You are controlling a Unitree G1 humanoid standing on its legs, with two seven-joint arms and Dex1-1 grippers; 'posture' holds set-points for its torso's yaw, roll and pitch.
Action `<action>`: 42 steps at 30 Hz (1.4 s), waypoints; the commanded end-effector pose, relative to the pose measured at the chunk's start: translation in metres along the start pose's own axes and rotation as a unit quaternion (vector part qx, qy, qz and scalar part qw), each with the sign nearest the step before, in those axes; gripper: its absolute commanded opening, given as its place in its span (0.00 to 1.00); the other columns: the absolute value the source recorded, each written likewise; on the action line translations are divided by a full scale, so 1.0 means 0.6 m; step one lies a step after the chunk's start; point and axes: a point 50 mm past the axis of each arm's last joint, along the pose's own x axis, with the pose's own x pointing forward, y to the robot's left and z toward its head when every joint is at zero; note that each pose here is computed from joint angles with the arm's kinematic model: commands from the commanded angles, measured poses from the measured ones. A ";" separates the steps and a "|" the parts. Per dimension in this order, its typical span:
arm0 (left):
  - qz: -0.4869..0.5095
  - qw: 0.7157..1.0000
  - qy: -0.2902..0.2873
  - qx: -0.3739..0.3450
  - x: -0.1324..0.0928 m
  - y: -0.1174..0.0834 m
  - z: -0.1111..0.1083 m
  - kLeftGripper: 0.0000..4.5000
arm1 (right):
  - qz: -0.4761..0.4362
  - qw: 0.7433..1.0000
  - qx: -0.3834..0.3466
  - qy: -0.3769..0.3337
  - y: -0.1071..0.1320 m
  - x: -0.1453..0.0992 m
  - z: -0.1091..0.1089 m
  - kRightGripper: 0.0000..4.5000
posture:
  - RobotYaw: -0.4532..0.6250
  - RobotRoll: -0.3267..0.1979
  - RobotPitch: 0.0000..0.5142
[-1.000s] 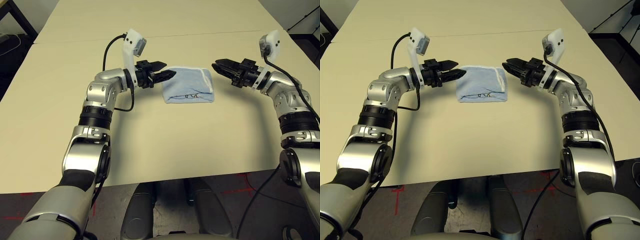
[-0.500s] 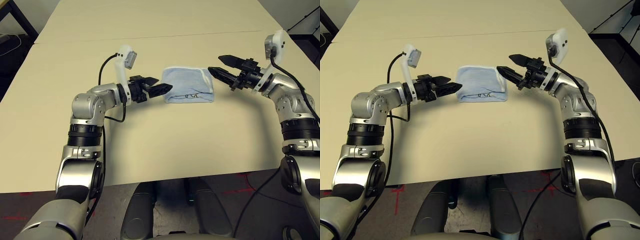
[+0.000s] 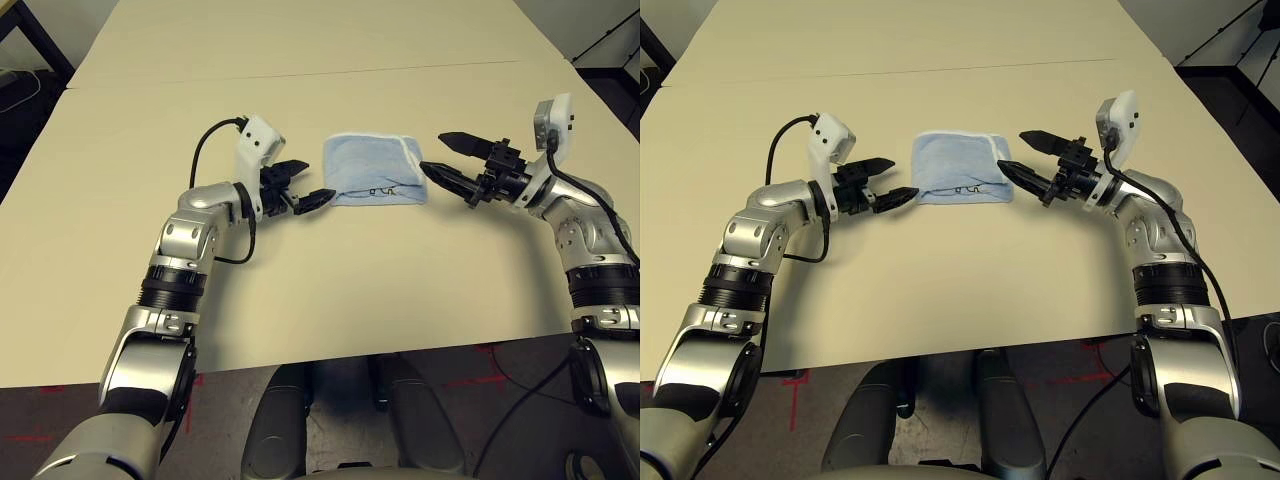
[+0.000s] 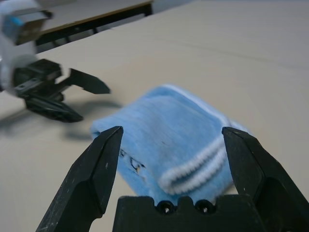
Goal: Fold the towel and set it aside.
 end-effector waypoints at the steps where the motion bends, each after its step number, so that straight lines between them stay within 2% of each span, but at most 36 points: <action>1: 0.020 1.000 -0.004 0.009 -0.016 -0.001 -0.007 1.00 | -0.034 0.999 0.032 0.000 -0.005 -0.010 -0.009 1.00 | 0.48 0.62 0.44; 6: 0.053 0.998 -0.029 0.001 -0.035 0.001 0.004 1.00 | -0.044 0.998 0.039 0.004 -0.005 -0.005 -0.009 1.00 | 0.48 0.62 0.44; 11: 0.068 0.997 -0.031 -0.007 -0.044 0.003 0.006 1.00 | -0.060 0.997 0.036 0.024 -0.009 0.000 -0.011 1.00 | 0.49 0.62 0.44; 20: 0.075 0.996 -0.034 -0.018 -0.046 0.004 0.005 1.00 | -0.120 0.985 0.121 0.041 -0.018 0.001 -0.019 1.00 | 0.47 0.62 0.43; 25: 0.093 0.994 -0.054 -0.022 -0.047 0.005 0.008 1.00 | -0.122 0.983 0.128 0.047 -0.015 0.009 -0.020 1.00 | 0.47 0.62 0.45; 29: 0.071 0.994 -0.076 -0.024 -0.050 -0.005 0.011 1.00 | -0.107 0.986 0.109 0.059 -0.012 0.011 -0.019 1.00 | 0.47 0.62 0.46; 36: 0.013 0.998 -0.066 -0.017 -0.054 -0.018 0.004 1.00 | -0.090 0.987 0.101 0.087 -0.011 0.009 -0.025 1.00 | 0.47 0.62 0.46; 40: -0.003 0.998 -0.062 -0.007 -0.053 -0.020 0.004 1.00 | -0.079 0.984 0.112 0.115 -0.007 0.008 -0.032 1.00 | 0.46 0.62 0.46; 42: -0.001 0.998 -0.064 -0.008 -0.052 -0.019 0.005 1.00 | -0.085 0.979 0.144 0.119 -0.005 0.013 -0.034 1.00 | 0.46 0.62 0.46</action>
